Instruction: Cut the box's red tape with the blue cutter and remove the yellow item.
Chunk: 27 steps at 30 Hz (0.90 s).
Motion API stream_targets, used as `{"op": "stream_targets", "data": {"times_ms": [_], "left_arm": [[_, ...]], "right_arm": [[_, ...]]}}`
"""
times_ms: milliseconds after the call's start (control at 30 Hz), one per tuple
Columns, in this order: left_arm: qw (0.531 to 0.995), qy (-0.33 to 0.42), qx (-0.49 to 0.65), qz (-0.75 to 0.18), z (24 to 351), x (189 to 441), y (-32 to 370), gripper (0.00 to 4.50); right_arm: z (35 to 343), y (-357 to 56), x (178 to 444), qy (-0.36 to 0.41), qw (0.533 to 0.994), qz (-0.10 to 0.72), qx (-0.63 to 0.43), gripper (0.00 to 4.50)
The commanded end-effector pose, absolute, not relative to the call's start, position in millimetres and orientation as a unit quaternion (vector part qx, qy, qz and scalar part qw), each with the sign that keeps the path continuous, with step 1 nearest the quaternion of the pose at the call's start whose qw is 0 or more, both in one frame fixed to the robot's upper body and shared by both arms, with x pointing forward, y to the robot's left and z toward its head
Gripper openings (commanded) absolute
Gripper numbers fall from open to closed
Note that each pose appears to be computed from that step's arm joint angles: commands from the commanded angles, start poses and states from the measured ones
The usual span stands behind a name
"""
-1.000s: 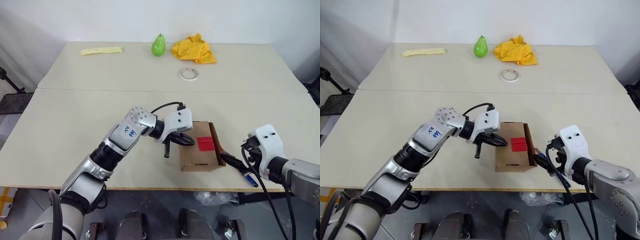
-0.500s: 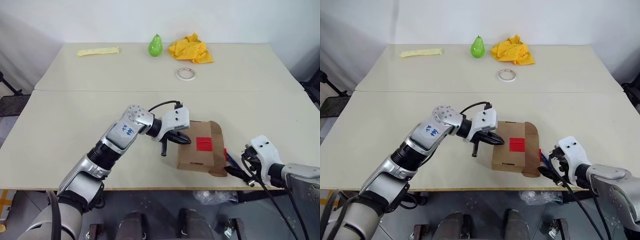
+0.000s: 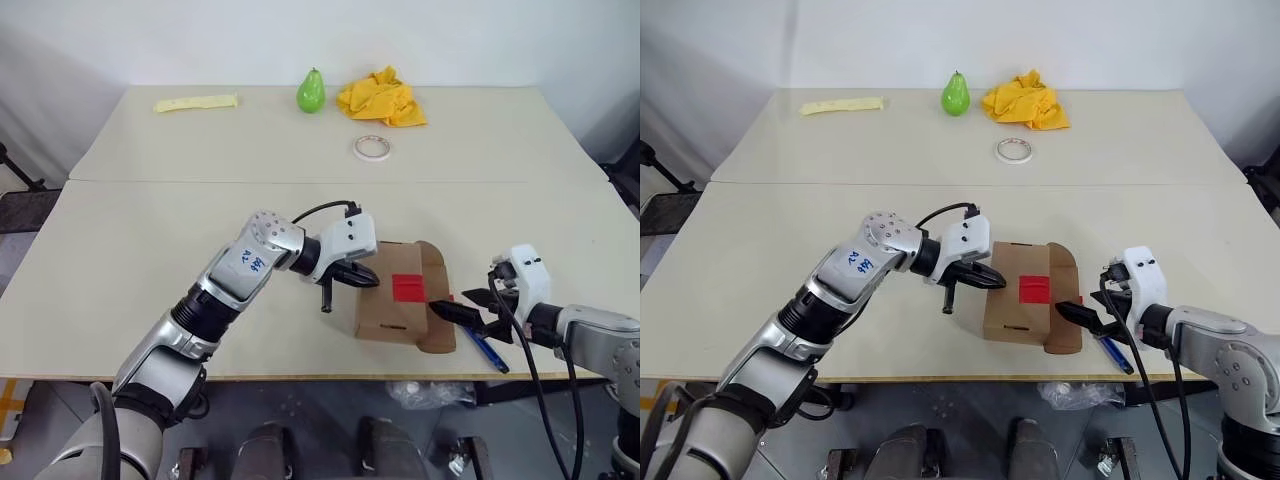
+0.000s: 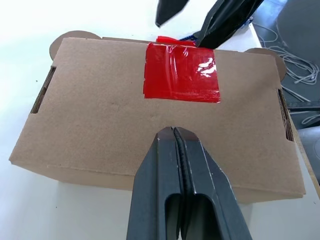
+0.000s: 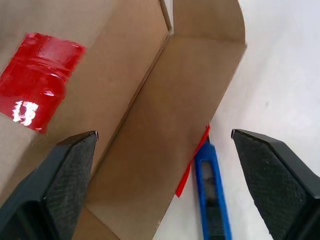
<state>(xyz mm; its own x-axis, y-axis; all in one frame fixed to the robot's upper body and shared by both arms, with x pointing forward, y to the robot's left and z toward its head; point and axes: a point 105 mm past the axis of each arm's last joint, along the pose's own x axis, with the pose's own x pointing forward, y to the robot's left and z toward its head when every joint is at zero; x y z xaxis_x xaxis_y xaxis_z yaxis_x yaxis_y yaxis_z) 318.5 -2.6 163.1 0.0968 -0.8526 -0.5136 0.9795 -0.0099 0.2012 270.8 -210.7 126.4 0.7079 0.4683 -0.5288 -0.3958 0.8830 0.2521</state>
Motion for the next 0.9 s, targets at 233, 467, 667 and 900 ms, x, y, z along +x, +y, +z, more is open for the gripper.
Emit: {"op": "stream_targets", "data": {"times_ms": [233,467,667,900], "left_arm": [[0.700,0.150,0.261,-0.648,152,315,7,0.00],[0.699,0.150,0.258,-0.649,151,312,7,0.00],[0.699,0.147,0.260,-0.650,152,312,6,0.00],[0.698,0.146,0.260,-0.651,151,311,6,0.00]], "right_arm": [[129,-199,269,0.310,0.896,0.273,0.160,4.47],[135,-192,288,0.294,0.885,0.283,0.223,4.47],[136,-188,289,0.291,0.885,0.287,0.225,3.82],[142,-195,283,0.272,0.900,0.270,0.207,1.50]]}}
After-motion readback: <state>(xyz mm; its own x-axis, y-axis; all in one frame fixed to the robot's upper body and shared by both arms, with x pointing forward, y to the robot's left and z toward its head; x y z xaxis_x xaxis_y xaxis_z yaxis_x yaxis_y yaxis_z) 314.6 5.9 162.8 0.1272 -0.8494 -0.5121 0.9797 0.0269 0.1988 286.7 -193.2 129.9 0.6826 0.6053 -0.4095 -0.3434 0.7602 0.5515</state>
